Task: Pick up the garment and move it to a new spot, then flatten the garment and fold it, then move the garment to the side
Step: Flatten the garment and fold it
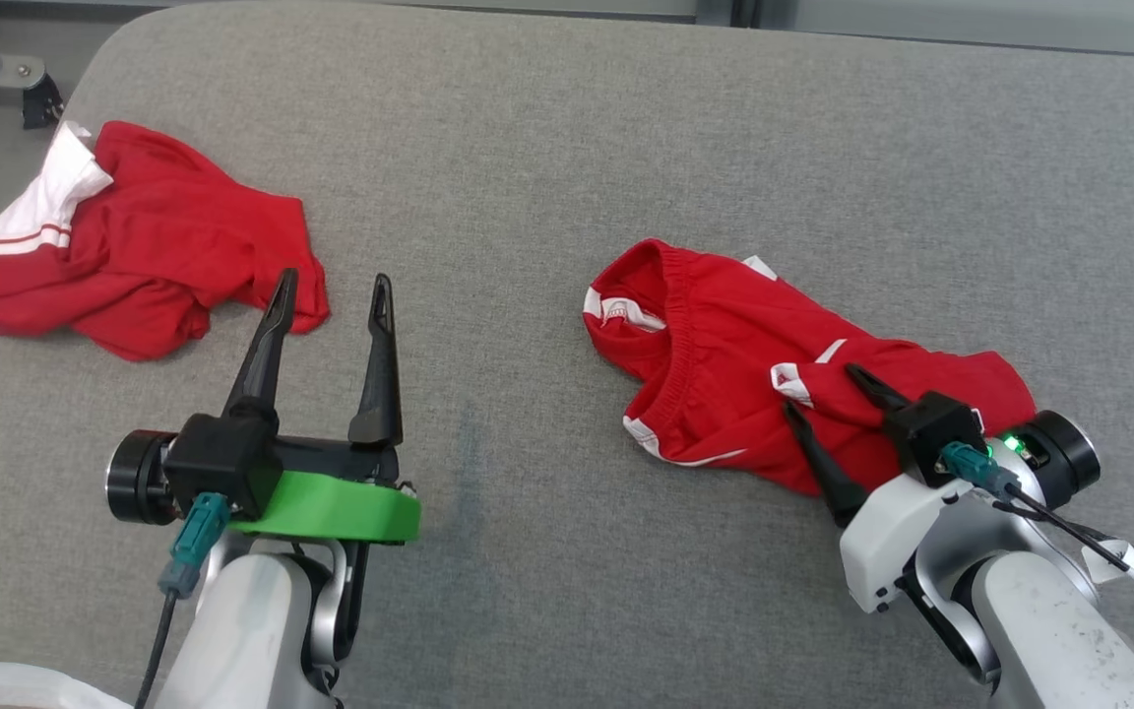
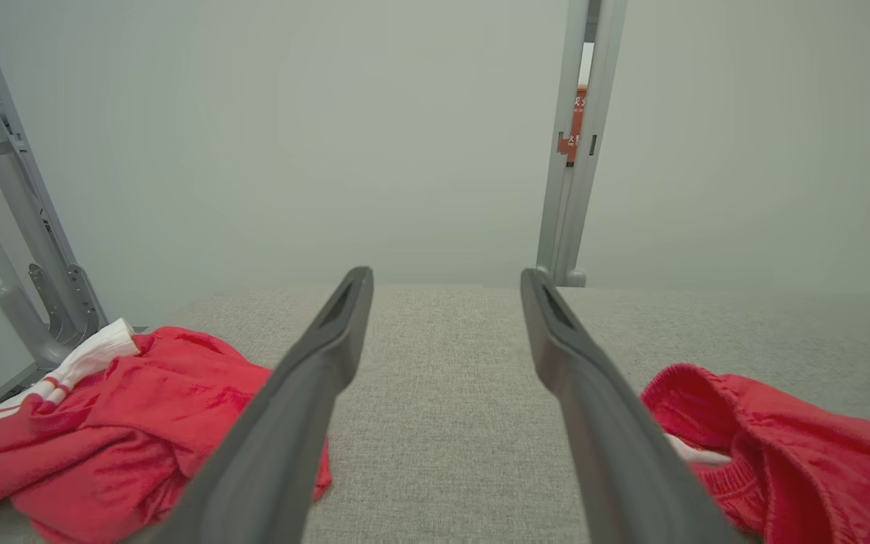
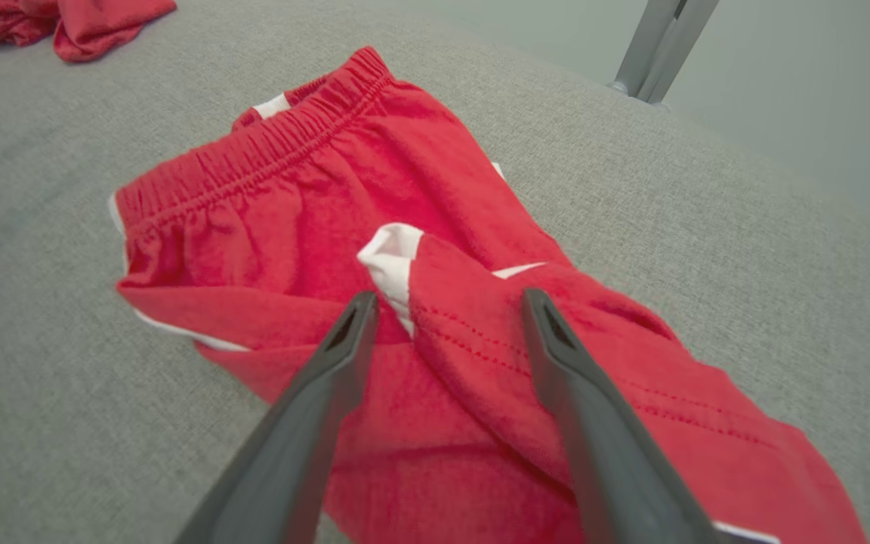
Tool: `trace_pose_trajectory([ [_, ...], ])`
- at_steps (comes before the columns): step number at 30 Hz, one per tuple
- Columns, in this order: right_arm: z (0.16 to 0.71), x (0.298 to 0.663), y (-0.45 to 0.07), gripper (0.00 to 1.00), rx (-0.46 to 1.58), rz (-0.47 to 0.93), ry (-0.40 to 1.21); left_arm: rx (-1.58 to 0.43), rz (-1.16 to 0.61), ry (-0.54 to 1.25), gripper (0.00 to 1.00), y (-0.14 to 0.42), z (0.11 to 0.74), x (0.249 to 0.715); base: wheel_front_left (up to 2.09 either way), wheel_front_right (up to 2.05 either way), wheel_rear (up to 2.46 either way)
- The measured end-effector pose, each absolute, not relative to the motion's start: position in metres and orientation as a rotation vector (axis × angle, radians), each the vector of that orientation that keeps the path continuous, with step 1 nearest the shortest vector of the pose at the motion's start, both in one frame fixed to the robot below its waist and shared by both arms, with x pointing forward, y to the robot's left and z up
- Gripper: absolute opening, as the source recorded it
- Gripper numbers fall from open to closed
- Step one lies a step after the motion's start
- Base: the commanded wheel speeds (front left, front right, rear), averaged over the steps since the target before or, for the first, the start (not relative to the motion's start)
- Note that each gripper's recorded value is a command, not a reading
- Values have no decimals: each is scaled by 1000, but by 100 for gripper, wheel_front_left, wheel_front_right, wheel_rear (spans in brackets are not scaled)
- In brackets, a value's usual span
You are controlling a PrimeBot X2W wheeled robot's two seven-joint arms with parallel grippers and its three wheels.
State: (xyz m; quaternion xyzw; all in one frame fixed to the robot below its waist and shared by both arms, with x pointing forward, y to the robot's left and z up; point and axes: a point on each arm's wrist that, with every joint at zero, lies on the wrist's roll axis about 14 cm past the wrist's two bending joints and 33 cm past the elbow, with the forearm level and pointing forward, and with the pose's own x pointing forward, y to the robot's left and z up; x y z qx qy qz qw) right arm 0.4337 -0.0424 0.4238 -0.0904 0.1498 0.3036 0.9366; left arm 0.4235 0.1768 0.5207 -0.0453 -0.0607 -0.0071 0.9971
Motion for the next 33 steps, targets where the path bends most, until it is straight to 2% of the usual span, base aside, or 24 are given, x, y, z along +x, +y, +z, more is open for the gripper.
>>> trace_pose_trajectory([
  [1,420,436,-42,0,-190,619,317,-88,-7,-116,100,179,519,424,0,0,0],
  [6,424,446,-45,0,-137,583,289,-90,-3,-102,100,179,512,427,0,0,0],
  [9,437,456,-61,0,-80,505,241,-89,-18,-103,100,175,511,431,0,0,0],
  [15,447,464,-124,0,45,249,203,-85,-66,-106,100,160,509,441,0,0,0],
  [21,434,443,-196,0,146,2,213,-87,-127,-99,100,141,504,451,0,0,0],
  [22,430,438,-205,53,157,-27,219,-88,-134,-97,100,138,503,453,0,0,0],
  [23,427,433,-212,100,165,-50,222,-90,-141,-95,100,136,502,455,0,0,0],
  [30,447,425,-223,100,178,-84,99,-106,-178,-90,100,120,497,463,0,0,0],
  [33,466,428,-214,100,143,-41,27,-109,-184,-90,100,117,498,463,0,0,0],
])
